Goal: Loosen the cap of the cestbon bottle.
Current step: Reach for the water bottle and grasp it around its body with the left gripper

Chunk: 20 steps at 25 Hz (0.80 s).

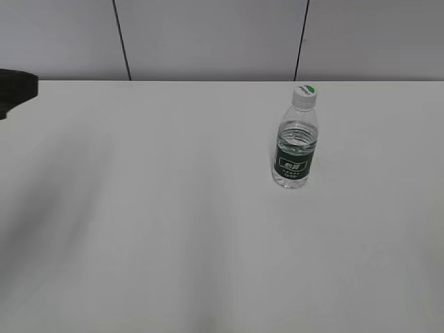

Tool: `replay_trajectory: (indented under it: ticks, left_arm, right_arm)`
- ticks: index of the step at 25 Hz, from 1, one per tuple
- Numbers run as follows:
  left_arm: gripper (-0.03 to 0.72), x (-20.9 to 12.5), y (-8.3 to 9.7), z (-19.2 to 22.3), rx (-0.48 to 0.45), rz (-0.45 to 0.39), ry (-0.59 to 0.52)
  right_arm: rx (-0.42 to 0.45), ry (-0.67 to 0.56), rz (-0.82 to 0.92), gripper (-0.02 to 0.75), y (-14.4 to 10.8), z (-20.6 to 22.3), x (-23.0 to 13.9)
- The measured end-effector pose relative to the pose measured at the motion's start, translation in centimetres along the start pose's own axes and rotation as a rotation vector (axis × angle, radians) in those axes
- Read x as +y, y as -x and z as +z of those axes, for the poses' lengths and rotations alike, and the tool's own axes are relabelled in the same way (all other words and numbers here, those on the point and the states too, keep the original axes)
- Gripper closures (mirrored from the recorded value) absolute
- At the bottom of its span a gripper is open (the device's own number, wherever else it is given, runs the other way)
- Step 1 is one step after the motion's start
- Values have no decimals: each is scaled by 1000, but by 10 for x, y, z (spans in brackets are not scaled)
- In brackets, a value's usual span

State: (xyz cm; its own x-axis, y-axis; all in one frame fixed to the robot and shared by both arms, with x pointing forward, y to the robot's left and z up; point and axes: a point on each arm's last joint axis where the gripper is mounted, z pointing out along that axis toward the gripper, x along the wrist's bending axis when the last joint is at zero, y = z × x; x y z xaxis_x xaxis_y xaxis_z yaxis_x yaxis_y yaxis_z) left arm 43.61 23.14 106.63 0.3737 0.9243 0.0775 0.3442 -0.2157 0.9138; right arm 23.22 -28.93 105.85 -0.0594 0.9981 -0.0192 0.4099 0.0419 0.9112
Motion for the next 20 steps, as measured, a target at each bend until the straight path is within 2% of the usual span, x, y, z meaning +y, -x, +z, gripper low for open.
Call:
replay_trajectory:
  ticks: [6,16,20]
  left_arm:
    - [201,-3,12,32,-31,49,37]
    - [201,-19,22,85,-51,157,104]
    - [201,-26,31,103,-131,130,155]
  right_arm:
    - [0,0,0,308,0,0,0]
    - [0,1,0,308,0,0,0]
    - [0,1,0,308,0,0,0]
